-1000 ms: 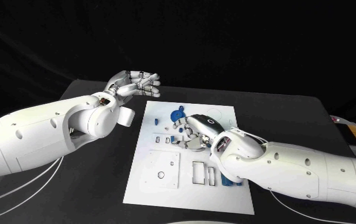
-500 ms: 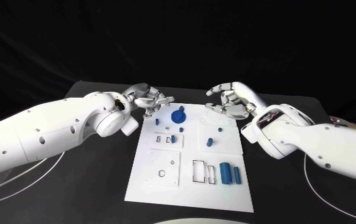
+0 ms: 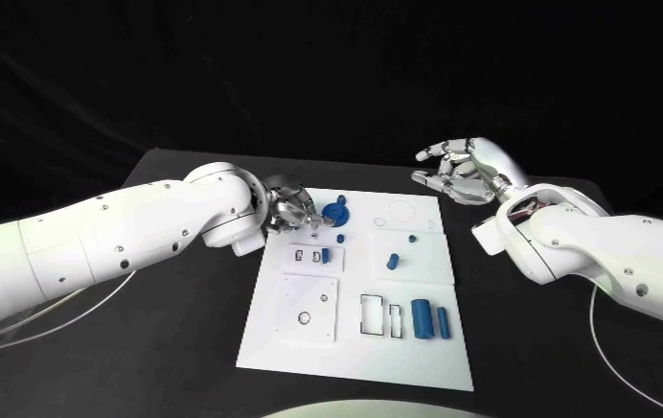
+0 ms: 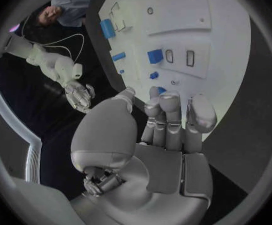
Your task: Assemble the parts on the task board
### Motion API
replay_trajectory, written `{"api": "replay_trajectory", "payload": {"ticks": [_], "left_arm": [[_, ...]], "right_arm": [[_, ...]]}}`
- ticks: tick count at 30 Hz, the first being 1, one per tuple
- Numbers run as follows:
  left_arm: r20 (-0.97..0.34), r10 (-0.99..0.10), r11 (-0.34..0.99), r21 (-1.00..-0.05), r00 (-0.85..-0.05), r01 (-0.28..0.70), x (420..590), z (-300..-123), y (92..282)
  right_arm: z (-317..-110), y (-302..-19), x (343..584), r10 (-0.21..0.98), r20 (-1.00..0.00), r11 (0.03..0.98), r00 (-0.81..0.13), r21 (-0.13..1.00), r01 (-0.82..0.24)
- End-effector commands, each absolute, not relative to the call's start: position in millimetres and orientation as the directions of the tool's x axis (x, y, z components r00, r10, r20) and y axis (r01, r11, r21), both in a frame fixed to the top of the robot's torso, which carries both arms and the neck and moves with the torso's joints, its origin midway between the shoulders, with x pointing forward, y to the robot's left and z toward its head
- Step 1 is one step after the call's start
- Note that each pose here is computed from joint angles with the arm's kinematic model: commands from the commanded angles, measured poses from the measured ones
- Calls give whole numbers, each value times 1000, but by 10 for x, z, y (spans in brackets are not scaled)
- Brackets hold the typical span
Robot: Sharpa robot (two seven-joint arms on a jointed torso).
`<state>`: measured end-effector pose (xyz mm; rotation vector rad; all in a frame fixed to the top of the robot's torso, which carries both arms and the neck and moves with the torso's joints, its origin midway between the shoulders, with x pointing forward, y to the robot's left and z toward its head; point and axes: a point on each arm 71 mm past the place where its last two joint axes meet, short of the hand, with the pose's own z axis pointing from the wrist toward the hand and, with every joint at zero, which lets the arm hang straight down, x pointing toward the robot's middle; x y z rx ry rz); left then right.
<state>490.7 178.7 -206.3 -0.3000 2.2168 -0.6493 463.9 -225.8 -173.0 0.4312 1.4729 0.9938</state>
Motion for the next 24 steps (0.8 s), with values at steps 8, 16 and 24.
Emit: {"api": "replay_trajectory", "payload": {"ticks": [8, 16, 24], "left_arm": [[-649, -183, 933, -351, -738, 77, 4913, -2129, 1676], [-640, -129, 942, -318, -757, 108, 4928, -2133, 1586], [-633, -105, 944, -306, -767, 123, 4930, -2144, 1523]], "right_arm": [[-1740, -2385, 4742, 871, -466, 433, -157, 878, -204], [-1747, -2447, 4801, 890, -439, 412, -128, 891, -190], [-1745, -2449, 4826, 894, -433, 406, -114, 892, -200]]}}
